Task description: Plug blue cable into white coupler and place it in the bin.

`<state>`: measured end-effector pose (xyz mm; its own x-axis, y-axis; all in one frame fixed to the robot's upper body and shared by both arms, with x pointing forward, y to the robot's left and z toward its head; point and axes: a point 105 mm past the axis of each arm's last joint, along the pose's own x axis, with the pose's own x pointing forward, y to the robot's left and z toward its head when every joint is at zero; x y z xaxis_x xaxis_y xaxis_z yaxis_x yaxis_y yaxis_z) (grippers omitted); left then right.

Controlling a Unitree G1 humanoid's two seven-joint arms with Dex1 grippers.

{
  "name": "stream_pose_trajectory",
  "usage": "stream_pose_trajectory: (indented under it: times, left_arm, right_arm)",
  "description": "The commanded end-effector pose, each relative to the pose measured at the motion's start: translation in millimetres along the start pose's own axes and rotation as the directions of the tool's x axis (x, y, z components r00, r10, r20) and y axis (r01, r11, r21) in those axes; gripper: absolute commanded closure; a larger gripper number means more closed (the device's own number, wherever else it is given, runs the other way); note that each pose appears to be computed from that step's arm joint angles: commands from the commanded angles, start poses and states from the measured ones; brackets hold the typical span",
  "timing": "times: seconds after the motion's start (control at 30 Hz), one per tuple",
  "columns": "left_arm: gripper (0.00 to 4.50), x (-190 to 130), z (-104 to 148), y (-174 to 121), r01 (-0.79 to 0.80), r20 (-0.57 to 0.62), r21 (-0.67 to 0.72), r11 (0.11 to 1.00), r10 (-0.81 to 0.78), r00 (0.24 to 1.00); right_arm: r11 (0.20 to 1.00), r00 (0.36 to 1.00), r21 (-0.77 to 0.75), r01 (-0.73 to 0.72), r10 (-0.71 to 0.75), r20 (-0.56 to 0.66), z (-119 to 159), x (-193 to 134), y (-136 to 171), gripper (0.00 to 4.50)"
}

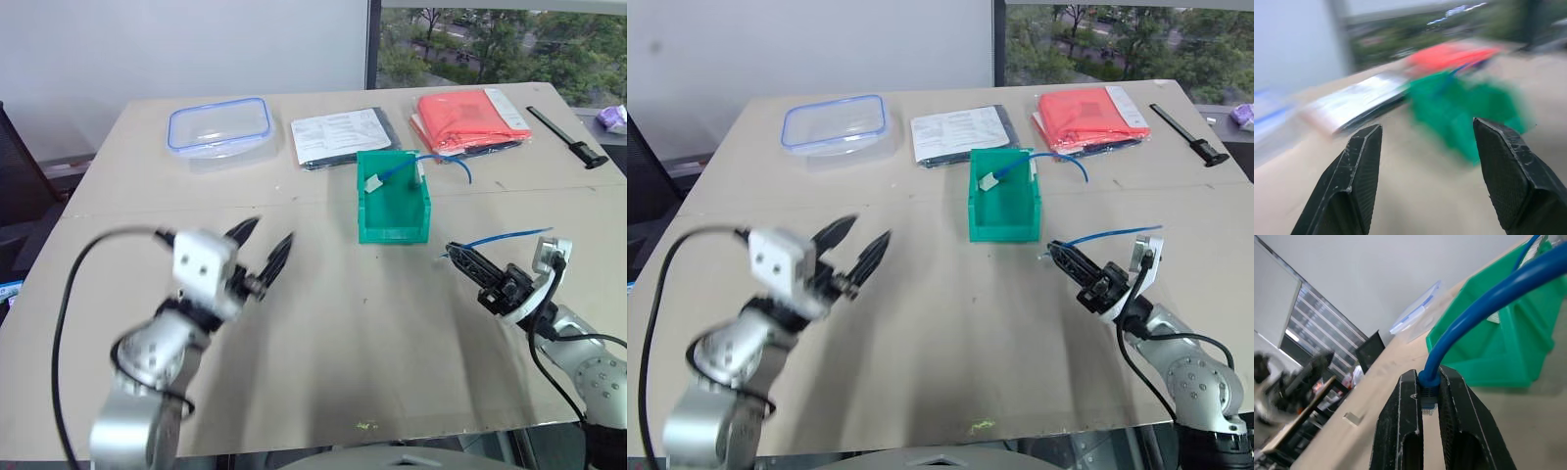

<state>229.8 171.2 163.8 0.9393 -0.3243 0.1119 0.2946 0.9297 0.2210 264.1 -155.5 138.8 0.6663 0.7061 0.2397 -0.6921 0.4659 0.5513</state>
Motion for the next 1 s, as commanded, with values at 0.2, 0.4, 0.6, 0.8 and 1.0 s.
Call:
stream_pose_trajectory:
  times: [0.2,0.4,0.6,0.8,1.0]
  left_arm:
    - [0.07,-64.9,-41.1,17.1,-0.456,-0.154,0.059,0.888,0.459,0.875]
    - [0.07,-70.6,-79.1,28.2,-0.578,-0.245,0.037,0.815,0.568,0.785]
    - [0.07,-54.9,-105.9,38.8,-0.522,-0.264,-0.006,0.853,0.502,0.824]
    - [0.07,-47.0,-120.1,68.0,-0.484,-0.262,0.023,0.875,0.472,0.842]
    - [0.81,-28.8,-126.2,72.9,-0.380,-0.250,0.015,0.925,0.372,0.894]
  right_arm:
    - [0.994,0.993,-0.028,-0.107,0.105,-0.062,-7.7,20.6,6.9,4.50]
    - [0.992,0.991,-0.031,-0.119,0.117,-0.066,-10.7,26.3,7.5,4.50]
    - [0.993,0.992,-0.036,-0.116,0.114,-0.056,-12.2,28.3,8.4,4.50]
    - [0.994,0.995,-0.039,-0.099,0.098,-0.037,-12.6,27.8,8.5,4.50]
    - [0.996,0.996,-0.037,-0.086,0.085,-0.027,-16.1,26.3,10.2,4.50]
